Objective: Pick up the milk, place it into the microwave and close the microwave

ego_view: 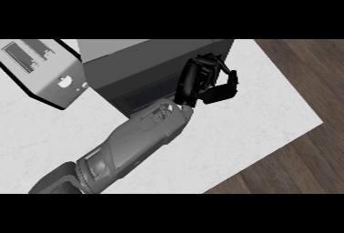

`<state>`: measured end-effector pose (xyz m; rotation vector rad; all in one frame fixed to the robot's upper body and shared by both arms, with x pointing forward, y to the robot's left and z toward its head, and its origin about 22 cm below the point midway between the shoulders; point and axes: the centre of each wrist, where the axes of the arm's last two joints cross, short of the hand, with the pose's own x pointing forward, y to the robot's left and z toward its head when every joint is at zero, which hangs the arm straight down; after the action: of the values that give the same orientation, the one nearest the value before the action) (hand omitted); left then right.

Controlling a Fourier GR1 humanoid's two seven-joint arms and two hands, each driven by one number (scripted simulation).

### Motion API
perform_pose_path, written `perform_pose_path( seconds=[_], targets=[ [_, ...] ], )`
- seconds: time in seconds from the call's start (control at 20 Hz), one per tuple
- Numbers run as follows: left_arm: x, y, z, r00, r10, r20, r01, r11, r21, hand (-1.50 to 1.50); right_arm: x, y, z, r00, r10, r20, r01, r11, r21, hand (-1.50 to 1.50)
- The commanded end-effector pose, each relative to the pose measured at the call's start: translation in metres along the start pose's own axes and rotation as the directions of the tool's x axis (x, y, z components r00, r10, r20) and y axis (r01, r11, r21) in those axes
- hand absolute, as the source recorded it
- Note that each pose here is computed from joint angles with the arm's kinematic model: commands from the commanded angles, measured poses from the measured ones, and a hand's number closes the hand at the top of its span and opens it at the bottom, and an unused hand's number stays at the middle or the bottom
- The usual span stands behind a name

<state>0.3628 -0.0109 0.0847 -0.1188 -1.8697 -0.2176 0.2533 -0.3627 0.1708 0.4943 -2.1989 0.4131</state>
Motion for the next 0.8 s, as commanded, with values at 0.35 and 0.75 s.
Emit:
perform_pose_path(
  seconds=[0.35, 0.75],
  targets=[
    [-0.027, 0.036, -0.012, 0.988, -0.043, -0.145, 0.063, 0.989, 0.133, 1.50, 0.021, -0.015, 0.005, 0.998, 0.050, 0.027, -0.048, 0.996, -0.071, -1.50],
    [-0.041, 0.063, -0.011, 0.981, -0.086, -0.173, 0.103, 0.990, 0.093, -1.50, 0.032, -0.019, 0.013, 0.997, 0.070, 0.023, -0.067, 0.992, -0.104, -1.50]
  ],
)
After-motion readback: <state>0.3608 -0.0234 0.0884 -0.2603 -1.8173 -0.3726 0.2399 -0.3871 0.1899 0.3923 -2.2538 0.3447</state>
